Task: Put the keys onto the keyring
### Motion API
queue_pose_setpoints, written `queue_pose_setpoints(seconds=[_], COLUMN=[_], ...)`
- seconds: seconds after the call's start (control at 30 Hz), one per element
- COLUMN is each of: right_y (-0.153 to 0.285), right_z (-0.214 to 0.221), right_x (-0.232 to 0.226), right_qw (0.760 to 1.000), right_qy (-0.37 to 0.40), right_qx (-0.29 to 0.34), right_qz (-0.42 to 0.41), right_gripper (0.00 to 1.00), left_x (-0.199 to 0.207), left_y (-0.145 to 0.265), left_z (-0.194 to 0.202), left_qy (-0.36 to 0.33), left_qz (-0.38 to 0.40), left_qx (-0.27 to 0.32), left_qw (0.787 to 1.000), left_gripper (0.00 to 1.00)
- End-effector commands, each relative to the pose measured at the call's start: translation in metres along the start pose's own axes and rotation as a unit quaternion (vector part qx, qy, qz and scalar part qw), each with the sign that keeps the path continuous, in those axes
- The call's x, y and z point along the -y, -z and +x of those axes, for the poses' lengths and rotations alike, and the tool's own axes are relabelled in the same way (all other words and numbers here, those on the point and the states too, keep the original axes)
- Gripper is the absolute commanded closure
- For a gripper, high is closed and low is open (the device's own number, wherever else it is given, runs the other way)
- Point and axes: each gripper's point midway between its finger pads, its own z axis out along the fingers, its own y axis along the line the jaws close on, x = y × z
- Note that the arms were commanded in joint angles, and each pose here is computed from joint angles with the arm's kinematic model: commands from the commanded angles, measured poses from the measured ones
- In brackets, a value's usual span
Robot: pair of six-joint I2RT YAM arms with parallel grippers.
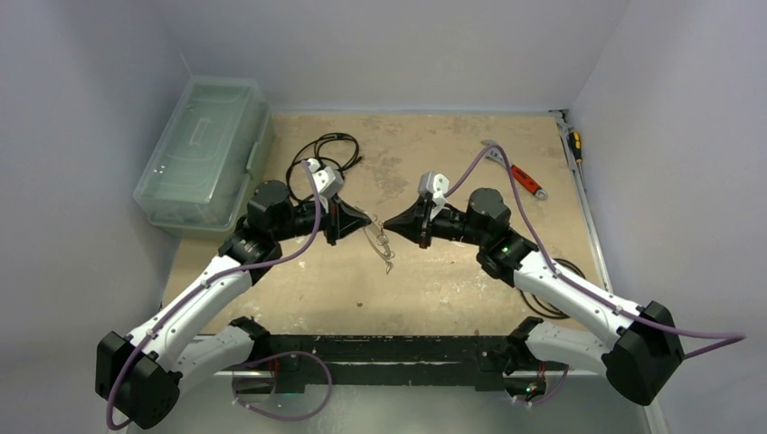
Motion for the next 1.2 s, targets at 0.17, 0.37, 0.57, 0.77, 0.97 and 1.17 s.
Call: queue_pose_setpoints(seconds=[0.17,0.37,0.57,0.77,0.97,1.17], right_y=[-0.014,-0.018,-0.019,-0.020,-0.022,-0.024], right_z=[-0.035,-0.035,-0.037,-0.037,-0.037,-0.034], right_x=[0.000,0.003,0.003,0.005,0.006,0.008], right_qw=[0.999,0.999,0.999,0.999,0.999,0.999], right_qy=[0.011,0.009,0.009,0.009,0.006,0.002], right_qx=[0.040,0.041,0.043,0.042,0.041,0.035], right_qz=[-0.007,-0.002,0.000,0.003,0.005,0.009], right_gripper=[1.00,1.00,1.00,1.00,1.00,1.00], left_x=[0.010,0.010,0.012,0.013,0.014,0.015], left_y=[0.001,0.003,0.005,0.005,0.004,0.005], left_z=[-0.028,-0.027,-0.028,-0.025,-0.024,-0.026], left_qy=[-0.043,-0.048,-0.053,-0.053,-0.050,-0.055], left_qz=[0.027,0.025,0.025,0.029,0.034,0.035], left_qx=[0.030,0.030,0.033,0.027,0.022,0.025], left_qw=[0.998,0.998,0.998,0.998,0.998,0.998], left_gripper=[1.00,1.00,1.00,1.00,1.00,1.00])
